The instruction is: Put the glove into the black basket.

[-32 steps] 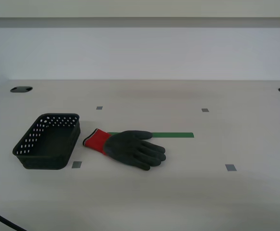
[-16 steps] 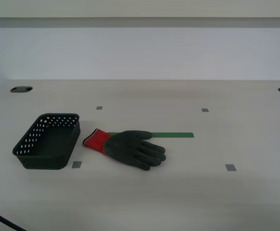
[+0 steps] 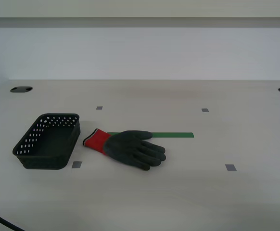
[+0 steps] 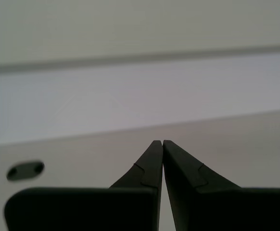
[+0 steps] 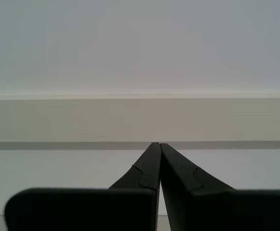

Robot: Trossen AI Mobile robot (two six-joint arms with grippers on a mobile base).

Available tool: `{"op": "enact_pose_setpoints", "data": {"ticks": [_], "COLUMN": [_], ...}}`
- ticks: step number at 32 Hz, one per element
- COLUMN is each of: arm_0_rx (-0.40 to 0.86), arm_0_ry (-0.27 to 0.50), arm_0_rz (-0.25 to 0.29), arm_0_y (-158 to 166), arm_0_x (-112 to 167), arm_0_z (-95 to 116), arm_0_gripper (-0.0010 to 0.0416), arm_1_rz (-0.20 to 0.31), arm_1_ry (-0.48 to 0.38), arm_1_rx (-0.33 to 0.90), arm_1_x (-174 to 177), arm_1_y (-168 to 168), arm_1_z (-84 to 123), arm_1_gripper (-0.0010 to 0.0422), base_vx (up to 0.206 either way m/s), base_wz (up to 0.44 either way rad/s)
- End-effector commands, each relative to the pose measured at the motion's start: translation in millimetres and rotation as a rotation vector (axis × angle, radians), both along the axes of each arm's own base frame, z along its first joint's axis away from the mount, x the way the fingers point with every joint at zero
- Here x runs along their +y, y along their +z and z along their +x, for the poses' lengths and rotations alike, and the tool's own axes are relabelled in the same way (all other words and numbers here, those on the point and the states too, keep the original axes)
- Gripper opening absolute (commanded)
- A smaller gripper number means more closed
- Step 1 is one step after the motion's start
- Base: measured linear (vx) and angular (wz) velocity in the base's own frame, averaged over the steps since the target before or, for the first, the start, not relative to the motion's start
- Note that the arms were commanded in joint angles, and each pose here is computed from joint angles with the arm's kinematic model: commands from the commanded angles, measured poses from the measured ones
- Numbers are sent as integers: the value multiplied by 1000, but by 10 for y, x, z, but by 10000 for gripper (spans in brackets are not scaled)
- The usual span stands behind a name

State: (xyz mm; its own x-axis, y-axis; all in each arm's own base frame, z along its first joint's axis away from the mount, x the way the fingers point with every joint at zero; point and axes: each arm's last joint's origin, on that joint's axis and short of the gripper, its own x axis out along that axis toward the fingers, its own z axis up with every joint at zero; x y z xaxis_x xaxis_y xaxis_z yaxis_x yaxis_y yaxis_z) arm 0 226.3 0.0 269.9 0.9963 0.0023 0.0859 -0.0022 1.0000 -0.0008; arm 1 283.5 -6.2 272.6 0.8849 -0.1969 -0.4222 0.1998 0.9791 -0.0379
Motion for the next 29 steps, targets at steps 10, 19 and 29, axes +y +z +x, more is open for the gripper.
{"op": "enact_pose_setpoints", "data": {"ticks": [10,19,29], "arm_0_rx": [-5,-5,-5], "arm_0_ry": [1,1,1], "arm_0_rz": [0,0,0], "arm_0_y": [7,7,7], "arm_0_x": [1,1,1], "arm_0_z": [0,0,0], "arm_0_gripper": [1,1,1], "arm_1_rz": [62,195,271], "arm_1_ry": [-108,-334,-510], "arm_1_rx": [413,597,763], "arm_1_x": [-165,-621,-1148], "arm_1_y": [-235,-425,-827], "arm_1_z": [454,556,649], "arm_1_gripper": [0,0,0], "base_vx": [0,0,0], "base_wz": [0,0,0]}}
